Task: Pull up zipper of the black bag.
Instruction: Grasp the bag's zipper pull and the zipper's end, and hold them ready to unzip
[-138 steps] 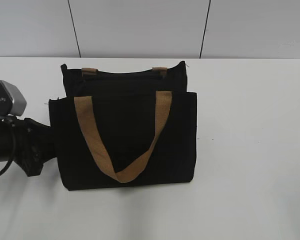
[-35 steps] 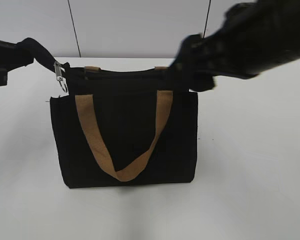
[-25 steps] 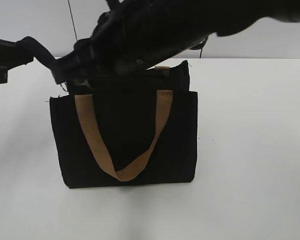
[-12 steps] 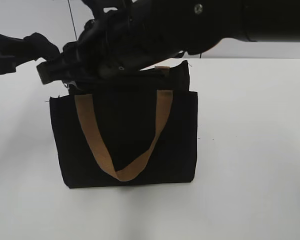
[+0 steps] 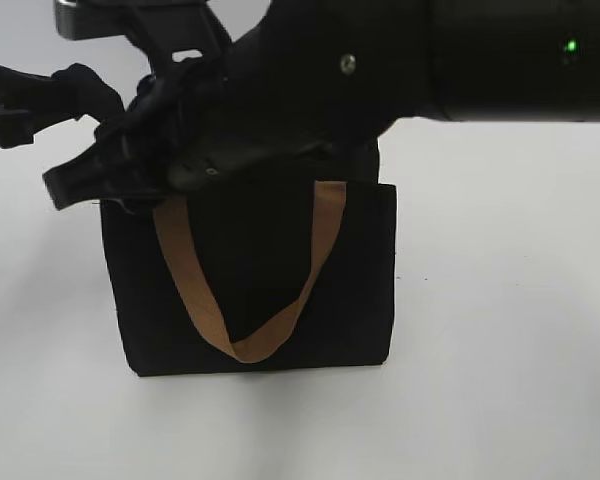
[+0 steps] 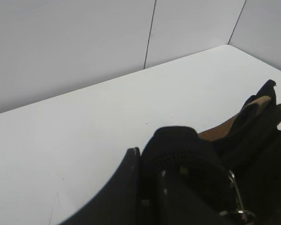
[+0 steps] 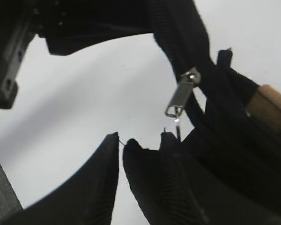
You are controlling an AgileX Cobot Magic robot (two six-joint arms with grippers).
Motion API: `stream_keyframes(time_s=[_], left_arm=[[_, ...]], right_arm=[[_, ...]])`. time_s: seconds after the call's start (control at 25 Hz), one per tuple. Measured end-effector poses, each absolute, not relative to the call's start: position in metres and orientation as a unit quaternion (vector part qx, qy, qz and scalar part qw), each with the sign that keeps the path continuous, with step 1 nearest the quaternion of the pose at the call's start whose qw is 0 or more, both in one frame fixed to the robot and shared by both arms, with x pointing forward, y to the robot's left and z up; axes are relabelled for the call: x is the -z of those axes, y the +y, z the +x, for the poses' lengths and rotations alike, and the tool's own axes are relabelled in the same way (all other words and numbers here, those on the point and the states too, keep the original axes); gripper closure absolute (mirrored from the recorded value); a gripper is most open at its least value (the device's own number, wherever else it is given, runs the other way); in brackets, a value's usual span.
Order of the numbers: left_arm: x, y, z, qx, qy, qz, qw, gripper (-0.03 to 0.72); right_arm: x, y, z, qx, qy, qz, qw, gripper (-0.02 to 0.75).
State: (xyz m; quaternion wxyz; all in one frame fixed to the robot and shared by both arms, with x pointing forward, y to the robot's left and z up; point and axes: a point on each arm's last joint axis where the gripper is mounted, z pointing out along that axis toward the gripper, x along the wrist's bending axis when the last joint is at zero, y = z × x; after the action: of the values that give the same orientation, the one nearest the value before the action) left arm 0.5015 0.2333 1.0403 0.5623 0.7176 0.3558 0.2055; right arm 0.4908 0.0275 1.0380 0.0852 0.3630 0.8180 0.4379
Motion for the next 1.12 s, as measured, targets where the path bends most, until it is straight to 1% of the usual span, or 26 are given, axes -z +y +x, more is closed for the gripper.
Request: stream_keyframes(time_s=[0.28,0.72,0.8,0.96,1.12], left_arm=[[-1.041,0.232,0.501,-0.203,0.352,0.717,0.567,0.667],[-1.041,0.232,0.501,-0.2,0.349,0.717,0.569,0.667],[-1.041,0.232,0.501,-0.201,0.349,0.717,0.569,0.667],[-1.041,0.232,0.501,-0.201,0.349,0.717,0.569,0.667],[-1.041,0.232,0.501,-0.201,0.349,0.717,0.569,0.667]], right_arm=[[-1.028,0.033,0.492,-0.434,0.821,0.36,0.084,0.508],[-1.034,0.033,0.499,-0.466,0.8,0.364,0.099,0.504],[-1.033,0.031,0.502,-0.461,0.801,0.368,0.098,0.489],[-1.035,0.026,0.502,-0.448,0.815,0.352,0.108,0.436],[-1.035,0.026,0.502,-0.445,0.823,0.334,0.117,0.423]])
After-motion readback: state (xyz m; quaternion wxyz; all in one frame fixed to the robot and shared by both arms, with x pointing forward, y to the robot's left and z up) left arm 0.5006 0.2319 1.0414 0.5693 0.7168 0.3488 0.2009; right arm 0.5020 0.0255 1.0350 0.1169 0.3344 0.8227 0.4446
